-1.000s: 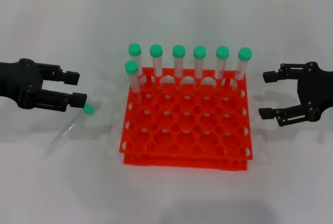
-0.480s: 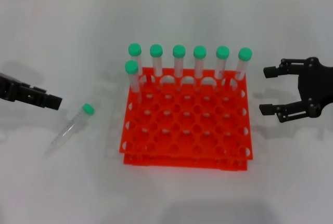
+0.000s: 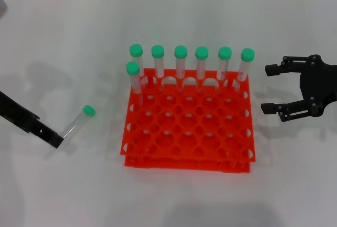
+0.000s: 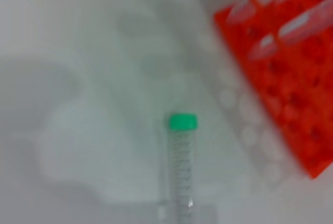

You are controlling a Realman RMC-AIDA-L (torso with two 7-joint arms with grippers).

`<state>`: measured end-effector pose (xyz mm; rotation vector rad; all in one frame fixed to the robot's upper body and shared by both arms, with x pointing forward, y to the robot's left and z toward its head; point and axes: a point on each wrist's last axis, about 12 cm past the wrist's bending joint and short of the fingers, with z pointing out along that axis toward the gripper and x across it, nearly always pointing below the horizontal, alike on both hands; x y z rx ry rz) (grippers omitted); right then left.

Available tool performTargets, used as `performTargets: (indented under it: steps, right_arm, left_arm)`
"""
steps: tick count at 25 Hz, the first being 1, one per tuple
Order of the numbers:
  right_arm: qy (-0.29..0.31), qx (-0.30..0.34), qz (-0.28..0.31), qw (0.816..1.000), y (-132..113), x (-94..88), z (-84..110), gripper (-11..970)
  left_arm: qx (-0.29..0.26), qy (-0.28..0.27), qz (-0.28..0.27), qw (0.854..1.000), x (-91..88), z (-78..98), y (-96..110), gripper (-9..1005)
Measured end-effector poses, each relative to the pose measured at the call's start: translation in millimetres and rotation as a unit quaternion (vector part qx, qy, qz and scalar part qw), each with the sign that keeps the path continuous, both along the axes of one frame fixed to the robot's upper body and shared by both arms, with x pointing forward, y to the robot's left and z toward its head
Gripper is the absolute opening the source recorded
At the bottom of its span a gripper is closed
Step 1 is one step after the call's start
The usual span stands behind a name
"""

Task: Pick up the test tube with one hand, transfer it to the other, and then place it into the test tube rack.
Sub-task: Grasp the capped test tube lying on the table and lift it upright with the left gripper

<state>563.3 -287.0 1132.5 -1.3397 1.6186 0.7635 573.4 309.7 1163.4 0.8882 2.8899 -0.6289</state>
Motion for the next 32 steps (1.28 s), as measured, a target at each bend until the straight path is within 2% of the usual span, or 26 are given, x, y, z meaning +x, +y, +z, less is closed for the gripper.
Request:
performTargets:
  steps: [3,11,16,19,32]
  right_arm:
    - [-0.002,-0.001,-0.001,1.0,0.0,0.4,-0.3,873]
    - [-0.008,0.001,0.0,1.0,1.0,-0.1,-2.4,873]
    - [-0.007,0.002,0.0,1.0,2.3,-1.7,-3.9,874]
    - [-0.007,0.002,0.001,1.0,3.4,-2.1,-4.5,874]
    - [-0.005,0.003,0.002,1.0,3.8,-3.1,-5.4,874]
  left_arm:
    - [0.036,0.006,0.0,0.999,2.8,-5.3,-6.9,755]
    - [0.085,0.022,0.018,0.996,7.3,-17.5,-20.0,754]
    - [0.115,0.025,0.009,0.993,5.6,-26.3,-31.6,755]
    - [0.119,0.02,0.009,0.993,6.3,-27.7,-33.8,756]
    - [0.118,0.008,0.01,0.993,11.1,-30.2,-40.7,620]
